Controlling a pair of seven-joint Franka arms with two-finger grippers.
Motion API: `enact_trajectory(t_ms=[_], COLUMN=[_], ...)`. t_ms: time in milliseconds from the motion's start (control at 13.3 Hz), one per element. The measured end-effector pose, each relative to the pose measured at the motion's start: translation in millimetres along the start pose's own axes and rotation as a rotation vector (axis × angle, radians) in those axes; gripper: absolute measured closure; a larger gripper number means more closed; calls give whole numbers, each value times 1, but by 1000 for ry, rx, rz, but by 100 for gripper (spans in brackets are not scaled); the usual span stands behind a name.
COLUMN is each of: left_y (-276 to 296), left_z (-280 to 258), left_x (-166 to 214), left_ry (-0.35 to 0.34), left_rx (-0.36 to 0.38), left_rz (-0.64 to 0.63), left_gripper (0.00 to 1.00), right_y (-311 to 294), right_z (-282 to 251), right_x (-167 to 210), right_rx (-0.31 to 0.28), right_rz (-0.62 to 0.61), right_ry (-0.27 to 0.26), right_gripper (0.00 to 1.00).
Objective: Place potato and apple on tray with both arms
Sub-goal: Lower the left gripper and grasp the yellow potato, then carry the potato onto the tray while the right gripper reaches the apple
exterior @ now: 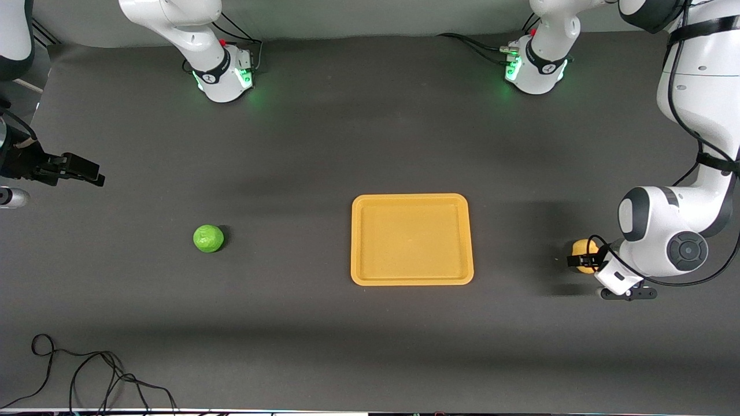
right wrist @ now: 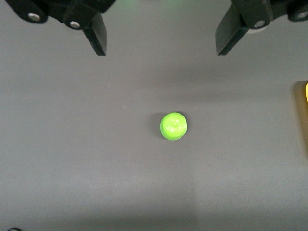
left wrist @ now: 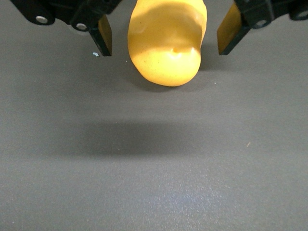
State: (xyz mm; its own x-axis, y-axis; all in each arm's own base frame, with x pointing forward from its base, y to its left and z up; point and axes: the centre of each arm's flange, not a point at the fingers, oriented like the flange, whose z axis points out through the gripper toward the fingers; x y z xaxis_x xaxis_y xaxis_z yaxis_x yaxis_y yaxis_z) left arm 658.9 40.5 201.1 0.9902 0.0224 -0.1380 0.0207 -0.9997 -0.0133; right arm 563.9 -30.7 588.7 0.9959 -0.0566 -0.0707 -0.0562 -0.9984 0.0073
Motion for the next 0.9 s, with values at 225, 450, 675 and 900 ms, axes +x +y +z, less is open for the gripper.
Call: enact_trajectory(t_ms=[225, 450, 675, 900], left_y=[1, 6, 21, 100], left_z=[0, -7, -72, -188], left_x=[-1, -6, -13, -44], left_ry=[-11, -56, -59, -40], left_rx=[0, 4, 9, -20], left_rz=[2, 10, 28, 87], left_gripper=[34, 40, 40, 40], right_y=[-1, -2, -3, -6], right_z=[1, 1, 2, 3], right_x=[1, 1, 1, 1], right_rx=[0, 0, 0, 1], right_rz=[-1, -3, -5, -11], right_ry=[-2, -2, -3, -5], right_gripper=[0, 0, 0, 0])
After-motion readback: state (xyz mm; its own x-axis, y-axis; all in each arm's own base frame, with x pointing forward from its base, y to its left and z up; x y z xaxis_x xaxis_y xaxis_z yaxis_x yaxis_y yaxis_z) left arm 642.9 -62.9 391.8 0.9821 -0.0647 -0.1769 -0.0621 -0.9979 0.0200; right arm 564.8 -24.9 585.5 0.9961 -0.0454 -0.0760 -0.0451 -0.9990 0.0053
